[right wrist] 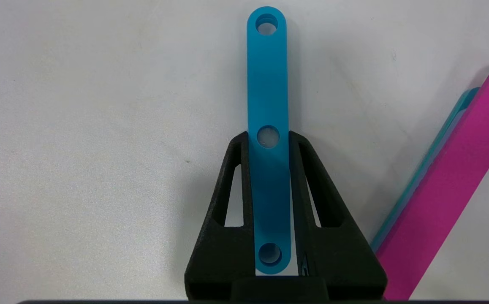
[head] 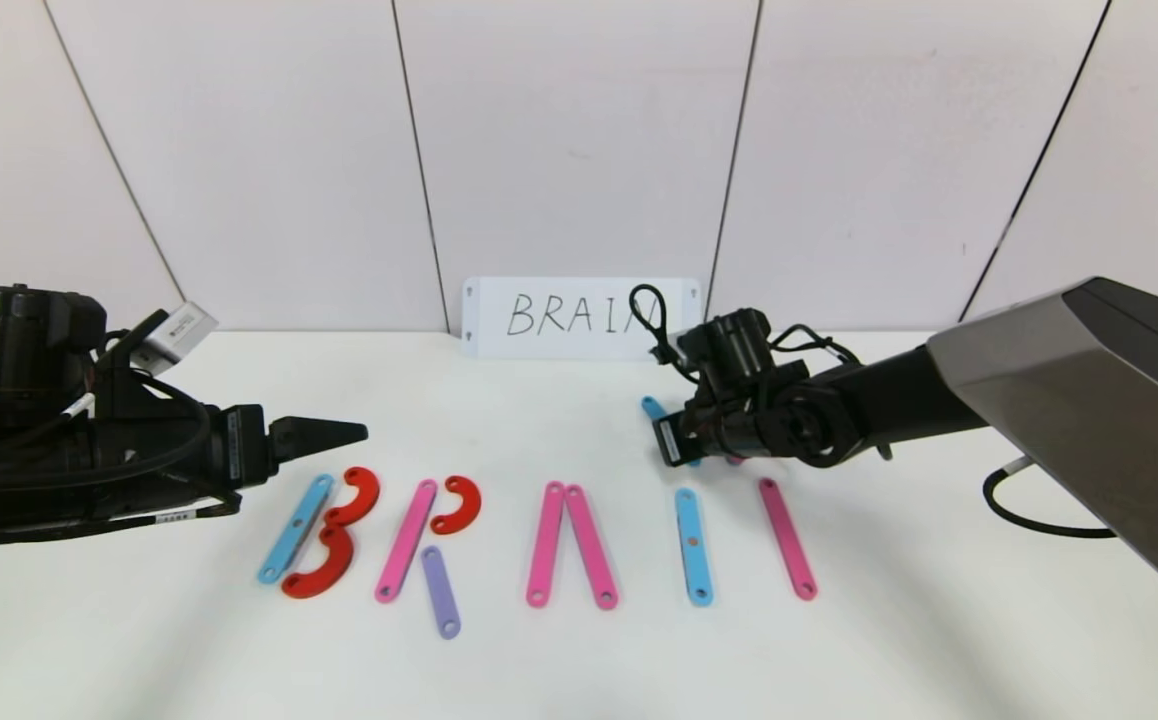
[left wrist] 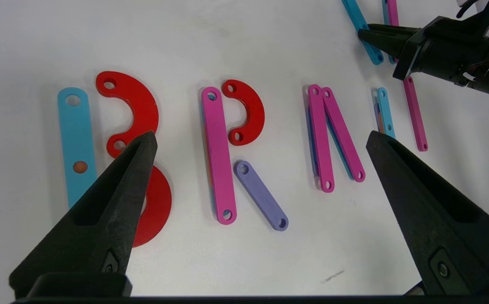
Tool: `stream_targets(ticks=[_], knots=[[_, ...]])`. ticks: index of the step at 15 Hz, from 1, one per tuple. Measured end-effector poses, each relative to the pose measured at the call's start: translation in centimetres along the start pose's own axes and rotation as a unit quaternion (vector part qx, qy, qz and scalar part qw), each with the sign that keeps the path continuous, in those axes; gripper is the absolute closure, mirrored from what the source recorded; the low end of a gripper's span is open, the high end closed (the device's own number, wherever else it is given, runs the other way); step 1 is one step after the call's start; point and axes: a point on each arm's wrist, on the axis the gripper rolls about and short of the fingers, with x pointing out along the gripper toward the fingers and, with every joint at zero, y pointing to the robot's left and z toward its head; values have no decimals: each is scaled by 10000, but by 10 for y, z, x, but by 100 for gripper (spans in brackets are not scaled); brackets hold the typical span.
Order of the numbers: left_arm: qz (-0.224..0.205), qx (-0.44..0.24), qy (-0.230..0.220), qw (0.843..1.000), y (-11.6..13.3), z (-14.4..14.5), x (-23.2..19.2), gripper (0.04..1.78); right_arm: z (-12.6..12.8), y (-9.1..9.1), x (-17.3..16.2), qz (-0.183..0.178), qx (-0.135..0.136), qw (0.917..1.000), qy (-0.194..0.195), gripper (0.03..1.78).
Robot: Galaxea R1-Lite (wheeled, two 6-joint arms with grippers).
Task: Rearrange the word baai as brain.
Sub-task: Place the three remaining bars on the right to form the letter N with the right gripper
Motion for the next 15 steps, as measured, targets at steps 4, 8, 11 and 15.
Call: stream_targets(ticks=[4,8,11,15], knots=[[-2,3,-5,10000,0,0,0,8,4,-2,-12,-9,19,10000,-45,153],[-1,6,-4,10000,0,0,0,8,13,-6,-48,3,57,9996,-290,153],[-2,3,-5,10000,0,0,0,8,8,-15,-82,-20,109,9993,-365,153],[4,-5,13,10000,0,-1,0,8,-25,-29,-118,-121,184,9997,-86,153]])
